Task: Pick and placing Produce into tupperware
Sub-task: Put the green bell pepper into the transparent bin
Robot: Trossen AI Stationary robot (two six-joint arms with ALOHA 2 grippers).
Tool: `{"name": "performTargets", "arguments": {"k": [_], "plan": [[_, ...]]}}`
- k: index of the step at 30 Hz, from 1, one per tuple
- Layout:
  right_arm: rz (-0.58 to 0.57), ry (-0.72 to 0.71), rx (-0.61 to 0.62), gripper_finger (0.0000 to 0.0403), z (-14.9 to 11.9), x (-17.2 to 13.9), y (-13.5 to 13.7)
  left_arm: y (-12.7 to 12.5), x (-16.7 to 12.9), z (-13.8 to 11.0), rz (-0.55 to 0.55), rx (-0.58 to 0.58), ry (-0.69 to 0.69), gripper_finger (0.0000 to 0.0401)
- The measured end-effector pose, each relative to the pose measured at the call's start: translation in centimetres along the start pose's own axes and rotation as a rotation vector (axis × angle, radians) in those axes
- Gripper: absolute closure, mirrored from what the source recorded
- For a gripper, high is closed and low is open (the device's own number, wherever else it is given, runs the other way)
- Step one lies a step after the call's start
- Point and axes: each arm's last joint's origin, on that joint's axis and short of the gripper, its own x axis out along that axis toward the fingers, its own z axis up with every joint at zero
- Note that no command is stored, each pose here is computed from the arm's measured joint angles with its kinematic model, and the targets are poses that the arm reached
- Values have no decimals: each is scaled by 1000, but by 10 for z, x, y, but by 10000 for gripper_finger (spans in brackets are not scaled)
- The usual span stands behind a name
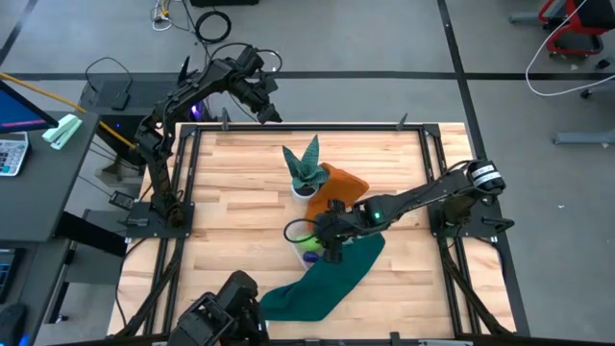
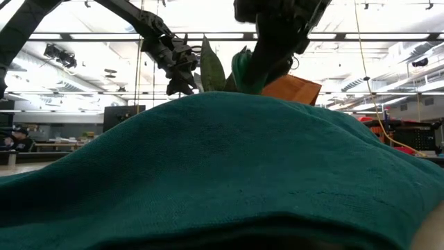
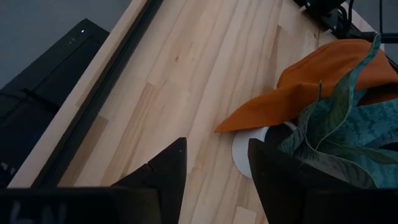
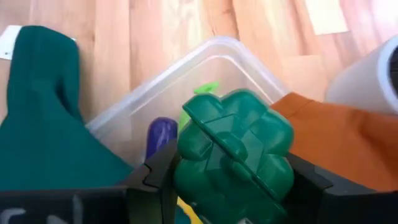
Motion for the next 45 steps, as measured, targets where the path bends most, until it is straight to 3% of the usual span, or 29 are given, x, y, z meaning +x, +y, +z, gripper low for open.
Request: {"name": "performTargets", "arguments": {"k": [4, 8, 12, 14, 19, 24, 30, 36, 40, 45], "plan": [[20, 26, -8, 242, -1, 8, -3, 0, 0, 0, -6, -2, 1, 220], [34, 52, -3, 242, -3, 13, -5, -5, -3, 0, -106, 38, -31, 225], [33, 53, 1, 242, -3, 14, -5, -16, -23, 7, -77, 107, -84, 233], [35, 49, 2, 242, -3, 14, -5, -28, -37, 8, -112, 125, -110, 237], [32, 52, 3, 242, -3, 14, -6, -91, -71, -2, -194, 285, -106, 244], [22, 52, 16, 242, -1, 15, -11, -154, -97, -20, -179, 433, -60, 251], [5, 49, 38, 242, 1, 16, -21, -207, -119, -47, -251, 495, -93, 260], [-4, 47, 46, 242, 3, 16, -26, -228, -120, -77, -226, 490, -119, 270], [-5, 47, 54, 242, 3, 16, -26, -230, -106, -97, -161, 460, -86, 276], [-5, 47, 57, 242, 3, 16, -26, -234, -83, -124, -184, 436, -59, 278]]}}
